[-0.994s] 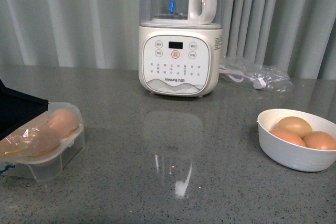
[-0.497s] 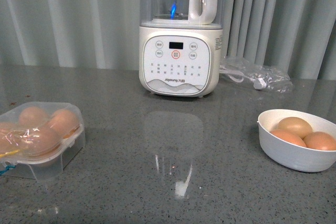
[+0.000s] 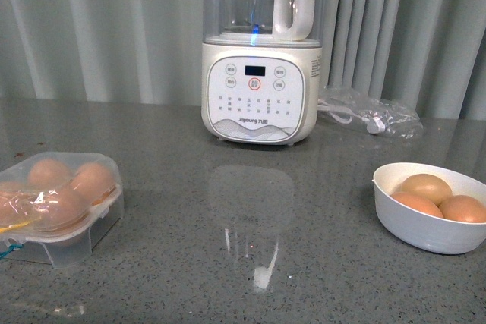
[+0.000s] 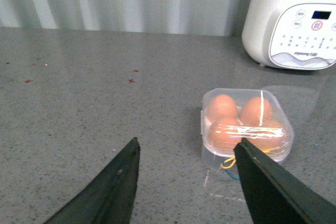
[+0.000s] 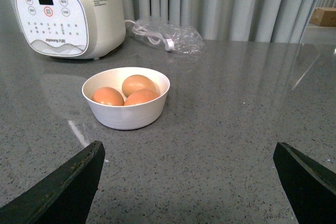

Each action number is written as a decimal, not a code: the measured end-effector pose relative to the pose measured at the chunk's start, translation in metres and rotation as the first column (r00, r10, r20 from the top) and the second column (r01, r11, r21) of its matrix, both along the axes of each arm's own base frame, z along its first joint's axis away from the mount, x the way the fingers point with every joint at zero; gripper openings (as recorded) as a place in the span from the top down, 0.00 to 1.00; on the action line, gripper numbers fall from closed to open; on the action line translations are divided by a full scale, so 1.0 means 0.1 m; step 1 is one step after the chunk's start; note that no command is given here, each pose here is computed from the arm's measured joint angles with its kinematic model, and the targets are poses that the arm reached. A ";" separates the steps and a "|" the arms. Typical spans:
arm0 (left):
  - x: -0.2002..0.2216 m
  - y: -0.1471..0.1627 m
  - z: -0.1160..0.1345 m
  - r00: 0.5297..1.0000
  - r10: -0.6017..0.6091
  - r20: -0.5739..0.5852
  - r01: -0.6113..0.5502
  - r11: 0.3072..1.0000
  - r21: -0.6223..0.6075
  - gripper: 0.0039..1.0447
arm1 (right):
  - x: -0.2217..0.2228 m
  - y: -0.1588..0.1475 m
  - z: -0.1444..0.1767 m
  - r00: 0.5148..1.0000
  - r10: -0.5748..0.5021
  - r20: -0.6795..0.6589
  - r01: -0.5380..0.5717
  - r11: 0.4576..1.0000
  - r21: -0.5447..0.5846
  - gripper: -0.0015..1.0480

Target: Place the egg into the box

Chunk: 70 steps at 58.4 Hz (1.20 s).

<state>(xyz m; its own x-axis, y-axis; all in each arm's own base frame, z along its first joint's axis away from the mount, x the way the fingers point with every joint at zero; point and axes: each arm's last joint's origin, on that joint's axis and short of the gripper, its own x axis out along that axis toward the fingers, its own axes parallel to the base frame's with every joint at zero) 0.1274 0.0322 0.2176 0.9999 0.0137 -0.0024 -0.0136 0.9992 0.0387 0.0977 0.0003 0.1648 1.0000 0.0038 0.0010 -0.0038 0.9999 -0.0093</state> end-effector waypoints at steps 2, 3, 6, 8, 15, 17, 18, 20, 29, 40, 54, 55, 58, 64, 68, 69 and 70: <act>-0.01 -0.03 -0.03 1.000 -0.002 0.003 0.002 1.000 -0.011 0.58 | 0.00 0.00 0.00 1.000 0.000 0.000 0.000 1.000 0.000 0.07; -0.02 -0.05 -0.06 1.000 -0.003 0.004 0.003 1.000 -0.016 0.63 | 0.00 0.00 0.00 1.000 0.000 0.000 0.000 1.000 0.000 0.07; -0.04 -0.08 -0.11 1.000 -0.003 0.002 0.003 1.000 -0.022 0.72 | 0.00 0.00 0.00 1.000 0.000 0.000 0.000 1.000 0.000 0.07; -0.05 -0.10 -0.13 1.000 -0.003 0.000 0.003 1.000 -0.024 0.77 | 0.00 0.00 0.00 1.000 0.000 0.000 0.000 1.000 0.000 0.07; -0.09 -0.16 -0.22 1.000 -0.004 0.003 0.005 0.999 -0.034 0.97 | 0.00 0.00 0.00 1.000 0.000 0.000 0.000 1.000 0.000 0.07; -0.10 -0.18 -0.24 1.000 -0.009 0.004 0.009 0.999 -0.036 0.97 | 0.00 0.00 0.00 1.000 0.000 0.000 0.000 1.000 0.000 0.07; -0.10 -0.19 -0.25 1.000 -0.009 0.004 0.009 0.999 -0.037 0.97 | 0.00 0.00 0.00 1.000 0.000 0.000 0.000 1.000 0.000 0.07; -0.11 -0.20 -0.28 1.000 -0.007 0.003 0.007 0.999 -0.037 0.97 | 0.00 0.00 0.00 1.000 0.000 0.000 0.000 1.000 0.000 0.07; -0.14 -0.30 -0.34 1.000 0.007 0.003 -0.007 0.999 -0.038 0.97 | 0.00 0.00 0.00 1.000 0.000 0.000 0.000 1.000 0.000 0.07; -0.17 -0.32 -0.39 1.000 -0.016 0.003 0.016 0.999 -0.038 0.97 | 0.00 0.00 0.00 1.000 0.000 0.000 0.000 1.000 0.000 0.07; -0.29 -0.32 -0.47 1.000 -0.014 -0.004 0.014 0.999 -0.041 0.97 | 0.00 0.00 0.00 1.000 -0.001 0.000 0.001 1.000 0.000 0.07; -0.29 -0.32 -0.46 1.000 -0.012 0.005 0.012 0.999 -0.040 0.97 | 0.00 0.00 0.00 1.000 -0.001 0.000 0.001 1.000 0.000 0.07; -0.31 -0.32 -0.44 0.999 -0.015 0.031 0.016 0.999 -0.040 0.97 | 0.00 0.00 0.00 1.000 0.000 0.000 0.000 1.000 0.000 0.07; -0.31 -0.32 -0.44 1.000 -0.013 0.028 0.014 0.999 -0.040 0.97 | 0.00 0.00 0.00 1.000 0.000 0.000 0.000 1.000 0.000 0.07; -0.31 -0.32 -0.44 1.000 -0.013 0.028 0.014 0.999 -0.040 0.97 | 0.00 0.00 0.00 1.000 0.000 0.000 0.000 1.000 0.000 0.07; -0.31 -0.32 -0.44 0.999 -0.014 0.029 0.015 0.999 -0.040 0.97 | 0.00 0.00 0.00 1.000 0.000 0.000 0.000 1.000 0.000 0.07; -0.31 -0.32 -0.44 0.999 -0.013 0.029 0.014 0.999 -0.040 0.97 | 0.00 0.00 0.00 1.000 0.000 0.000 0.000 1.000 0.000 0.07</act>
